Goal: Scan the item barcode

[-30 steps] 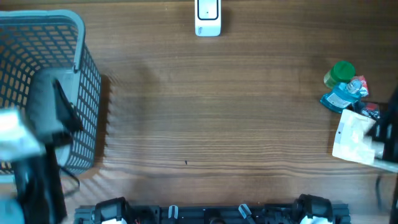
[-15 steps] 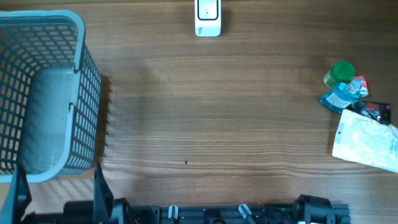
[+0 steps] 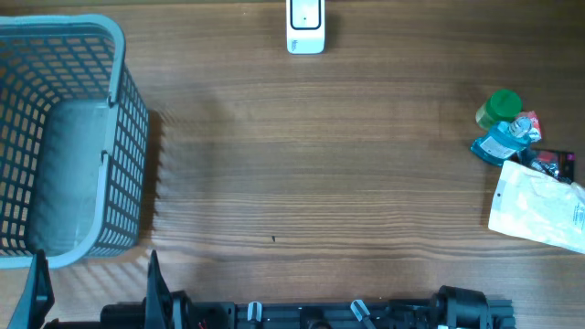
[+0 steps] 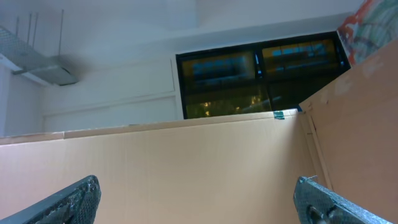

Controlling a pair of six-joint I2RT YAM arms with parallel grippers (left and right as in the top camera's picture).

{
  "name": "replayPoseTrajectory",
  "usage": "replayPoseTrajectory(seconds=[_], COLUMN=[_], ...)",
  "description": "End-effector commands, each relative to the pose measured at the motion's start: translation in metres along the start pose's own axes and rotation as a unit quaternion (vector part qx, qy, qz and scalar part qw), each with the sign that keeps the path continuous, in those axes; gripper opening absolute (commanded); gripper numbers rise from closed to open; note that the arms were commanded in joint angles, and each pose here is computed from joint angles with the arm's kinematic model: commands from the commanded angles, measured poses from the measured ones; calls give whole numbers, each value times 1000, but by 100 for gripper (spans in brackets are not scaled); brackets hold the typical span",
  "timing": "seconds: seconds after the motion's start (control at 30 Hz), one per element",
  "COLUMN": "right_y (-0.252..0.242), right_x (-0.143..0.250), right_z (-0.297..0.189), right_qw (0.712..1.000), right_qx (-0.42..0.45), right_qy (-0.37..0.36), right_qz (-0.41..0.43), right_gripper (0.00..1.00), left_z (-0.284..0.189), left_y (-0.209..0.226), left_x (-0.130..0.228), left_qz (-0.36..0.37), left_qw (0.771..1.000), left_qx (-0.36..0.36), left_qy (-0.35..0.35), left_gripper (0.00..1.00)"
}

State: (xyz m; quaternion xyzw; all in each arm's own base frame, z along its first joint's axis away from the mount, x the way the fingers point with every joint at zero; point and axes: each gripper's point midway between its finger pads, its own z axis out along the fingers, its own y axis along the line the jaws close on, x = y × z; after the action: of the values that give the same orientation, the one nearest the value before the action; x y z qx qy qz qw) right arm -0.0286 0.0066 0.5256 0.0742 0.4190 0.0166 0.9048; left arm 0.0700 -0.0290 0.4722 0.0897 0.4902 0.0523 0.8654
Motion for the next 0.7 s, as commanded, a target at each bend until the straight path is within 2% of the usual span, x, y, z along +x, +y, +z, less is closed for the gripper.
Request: replayPoseTrajectory(seconds=[0.0, 0.13, 0.43, 0.57, 0.67], right_y=[1, 4, 7, 5, 5], right_x=[-10, -23, -38, -40, -20], right_z=[-6, -5, -10, -6, 5], right_qw=[999, 998, 996, 986, 974], right_qx=[8, 3, -6, 17, 20], right_qy=[-20, -49, -75, -98, -82], right_qz=[23, 35, 52, 133, 212], right_gripper=[100, 100, 100, 100, 100], left_z=[-3, -7, -10, -11, -10], left_y=[3, 9, 36, 38, 37], left_x=[-18, -45, -45, -51, -51], left_qz=[9, 16, 7, 9, -21], left_qw=[999, 995, 991, 989, 989], left_qx=[-7, -19, -99, -103, -95], left_qy=[-39, -92, -90, -103, -108], left_gripper=[100, 100, 100, 100, 100])
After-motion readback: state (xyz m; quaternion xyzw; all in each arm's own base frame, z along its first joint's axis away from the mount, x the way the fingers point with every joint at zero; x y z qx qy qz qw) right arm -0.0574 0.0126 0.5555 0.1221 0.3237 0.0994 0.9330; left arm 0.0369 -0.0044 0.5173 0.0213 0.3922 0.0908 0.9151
